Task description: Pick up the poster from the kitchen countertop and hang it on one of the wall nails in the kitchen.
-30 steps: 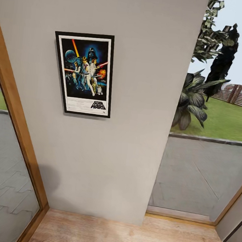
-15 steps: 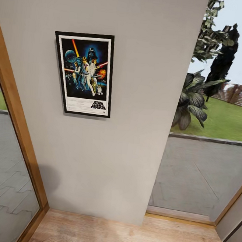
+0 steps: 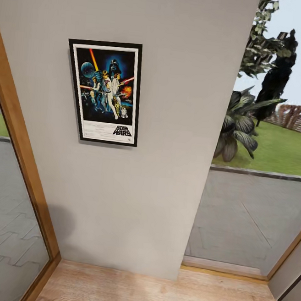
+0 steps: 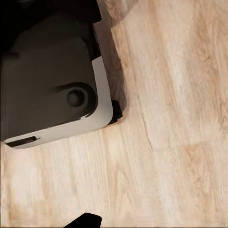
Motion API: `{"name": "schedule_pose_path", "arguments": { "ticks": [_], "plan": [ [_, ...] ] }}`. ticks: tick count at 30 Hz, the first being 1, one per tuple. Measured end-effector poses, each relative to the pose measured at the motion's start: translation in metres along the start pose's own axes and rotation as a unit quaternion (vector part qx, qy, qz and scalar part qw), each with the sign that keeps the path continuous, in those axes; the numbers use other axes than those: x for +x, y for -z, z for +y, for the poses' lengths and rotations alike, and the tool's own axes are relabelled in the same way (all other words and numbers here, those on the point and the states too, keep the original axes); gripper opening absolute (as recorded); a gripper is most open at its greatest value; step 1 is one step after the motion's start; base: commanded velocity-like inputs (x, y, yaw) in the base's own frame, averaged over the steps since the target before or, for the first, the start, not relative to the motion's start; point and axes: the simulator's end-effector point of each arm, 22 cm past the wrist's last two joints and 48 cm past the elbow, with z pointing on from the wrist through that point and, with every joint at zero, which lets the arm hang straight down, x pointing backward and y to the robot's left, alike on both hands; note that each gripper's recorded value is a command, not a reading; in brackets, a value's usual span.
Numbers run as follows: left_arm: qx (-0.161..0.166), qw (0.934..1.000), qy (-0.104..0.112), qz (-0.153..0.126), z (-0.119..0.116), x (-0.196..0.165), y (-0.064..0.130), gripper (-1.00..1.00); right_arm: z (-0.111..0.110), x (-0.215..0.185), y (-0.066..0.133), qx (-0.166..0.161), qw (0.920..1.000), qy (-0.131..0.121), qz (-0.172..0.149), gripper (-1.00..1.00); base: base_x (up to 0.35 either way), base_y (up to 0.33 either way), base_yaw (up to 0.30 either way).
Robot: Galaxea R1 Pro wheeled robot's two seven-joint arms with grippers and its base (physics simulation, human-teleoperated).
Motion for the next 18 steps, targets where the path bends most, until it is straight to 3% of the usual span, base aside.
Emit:
{"name": "schedule_pose_path", "arguments": {
  "ticks": [6,18],
  "plan": [
    [-0.034,0.9994,0.004,0.005,0.007,0.01,-0.001,1.0,-0.011,0.009,-0.001,0.036,0.9993,-0.003,0.009,1.0,0.0,0.0,0.0],
    [-0.043,0.999,0.009,0.009,0.005,0.017,-0.001,1.0,-0.015,0.012,-0.001,0.049,0.9987,-0.004,0.011,1.0,0.0,0.0,0.0]
  ]
}}
